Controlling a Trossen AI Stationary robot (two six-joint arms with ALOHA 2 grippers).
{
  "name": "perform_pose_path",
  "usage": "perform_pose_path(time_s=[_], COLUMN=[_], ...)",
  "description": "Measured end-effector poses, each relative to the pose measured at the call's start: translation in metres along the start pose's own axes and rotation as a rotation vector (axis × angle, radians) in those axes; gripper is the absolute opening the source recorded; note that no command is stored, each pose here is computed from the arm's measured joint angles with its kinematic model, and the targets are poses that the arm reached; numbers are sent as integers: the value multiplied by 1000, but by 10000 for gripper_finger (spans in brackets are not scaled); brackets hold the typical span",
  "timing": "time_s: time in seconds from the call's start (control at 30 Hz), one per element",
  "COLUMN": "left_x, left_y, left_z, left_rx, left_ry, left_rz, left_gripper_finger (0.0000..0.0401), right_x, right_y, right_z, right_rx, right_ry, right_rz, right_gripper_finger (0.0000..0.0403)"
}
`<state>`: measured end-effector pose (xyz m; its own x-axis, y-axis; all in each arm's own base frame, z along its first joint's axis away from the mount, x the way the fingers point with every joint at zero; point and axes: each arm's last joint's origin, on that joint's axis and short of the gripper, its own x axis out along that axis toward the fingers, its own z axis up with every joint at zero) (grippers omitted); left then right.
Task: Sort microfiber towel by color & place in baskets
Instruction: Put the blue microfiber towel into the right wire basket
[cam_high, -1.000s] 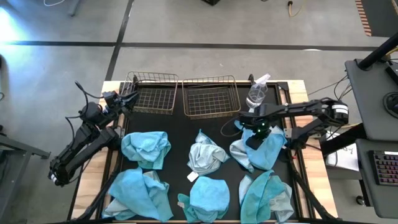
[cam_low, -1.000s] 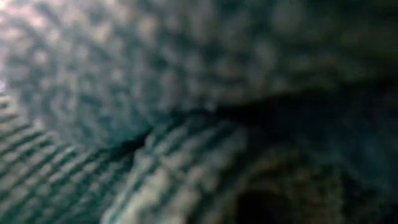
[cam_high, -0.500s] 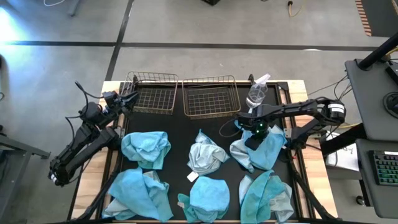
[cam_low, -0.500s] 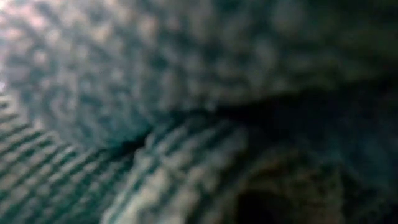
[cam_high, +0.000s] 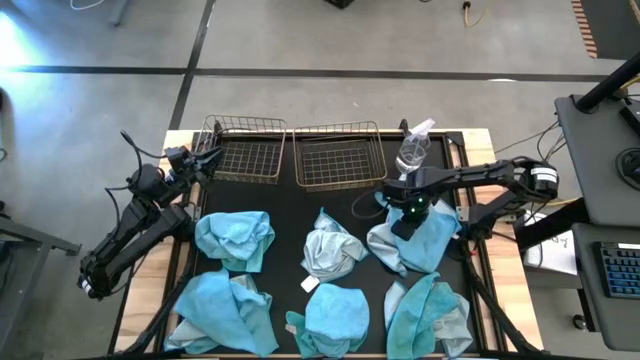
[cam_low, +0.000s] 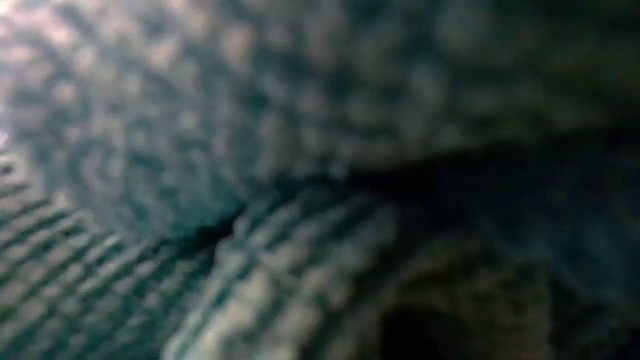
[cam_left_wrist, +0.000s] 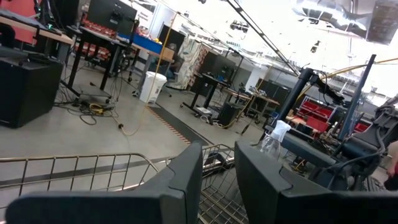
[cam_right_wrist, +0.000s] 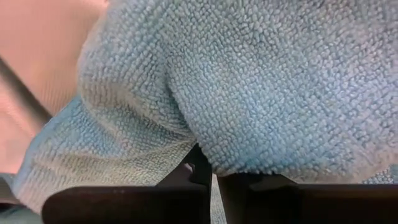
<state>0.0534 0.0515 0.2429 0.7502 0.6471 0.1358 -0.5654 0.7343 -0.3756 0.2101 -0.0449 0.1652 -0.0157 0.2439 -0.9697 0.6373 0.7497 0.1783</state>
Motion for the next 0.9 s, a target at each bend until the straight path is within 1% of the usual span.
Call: perform_pose_path(time_s=[0.17,0.33,0.67,0.8,0.9], left_x=[0,0,0,0,0], left_y=[0,0,0,0,0], left_z=[0,0,0,0,0], left_rx=[0,0,0,0,0], left_ry=[0,0,-1,0,0], left_rz=[0,0,0,1,1], left_gripper_finger=[79,79,79,79,79], right_x=[-14,-38,-99,-122,-134], right_y=[2,6,17,21,23], right_z=[-3,-8,-15,-16,-16], right_rx=[-18,-58,-168,-186,-194], right_ry=[-102,-301,-871,-1085,-1212], right_rz=[48,143,353,409,430], right_gripper_finger=[9,9,9,9,9])
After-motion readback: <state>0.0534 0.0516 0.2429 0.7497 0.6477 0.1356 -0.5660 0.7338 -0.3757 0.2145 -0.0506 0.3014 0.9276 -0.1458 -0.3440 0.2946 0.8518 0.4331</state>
